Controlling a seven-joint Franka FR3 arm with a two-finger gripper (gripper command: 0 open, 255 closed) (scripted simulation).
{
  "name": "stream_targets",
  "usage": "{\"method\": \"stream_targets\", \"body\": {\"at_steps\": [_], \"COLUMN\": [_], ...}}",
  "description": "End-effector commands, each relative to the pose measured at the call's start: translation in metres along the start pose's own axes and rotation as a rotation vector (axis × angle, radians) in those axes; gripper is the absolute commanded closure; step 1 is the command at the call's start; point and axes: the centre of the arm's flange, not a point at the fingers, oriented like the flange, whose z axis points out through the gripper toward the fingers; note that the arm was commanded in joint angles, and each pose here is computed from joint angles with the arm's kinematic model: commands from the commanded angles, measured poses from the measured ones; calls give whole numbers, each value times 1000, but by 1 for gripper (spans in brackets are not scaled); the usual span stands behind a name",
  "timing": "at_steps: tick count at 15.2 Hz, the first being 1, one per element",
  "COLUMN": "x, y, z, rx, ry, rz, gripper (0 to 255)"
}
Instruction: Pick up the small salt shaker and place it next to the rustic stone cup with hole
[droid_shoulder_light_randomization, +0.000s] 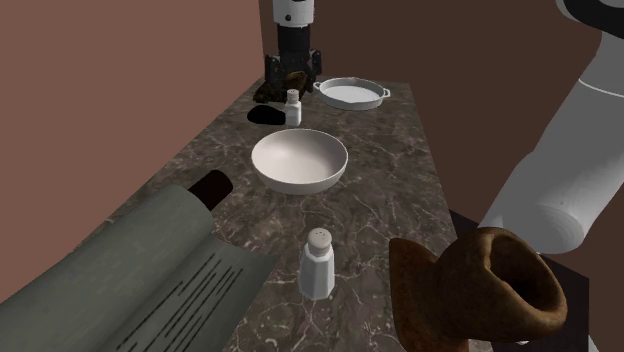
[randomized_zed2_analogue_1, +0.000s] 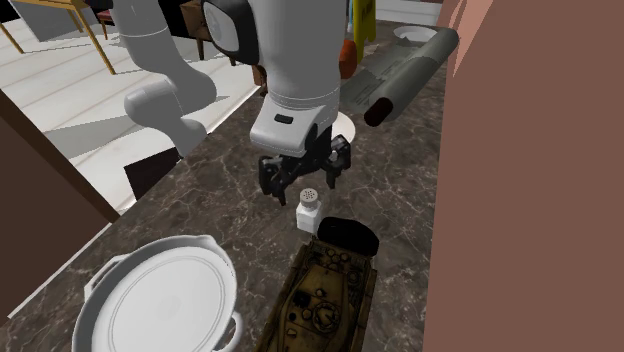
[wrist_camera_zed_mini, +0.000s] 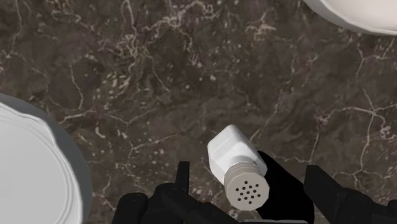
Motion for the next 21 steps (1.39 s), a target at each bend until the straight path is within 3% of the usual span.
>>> {"method": "stream_targets", "body": {"at_steps": [1,2,11,21], "x": [0,0,0,0], "y": [0,0,0,0], "z": [0,0,0,-53], "rx": [0,0,0,0], "ry": [0,0,0,0], "rz": [0,0,0,0], "gripper": [0,255,255,255]}}
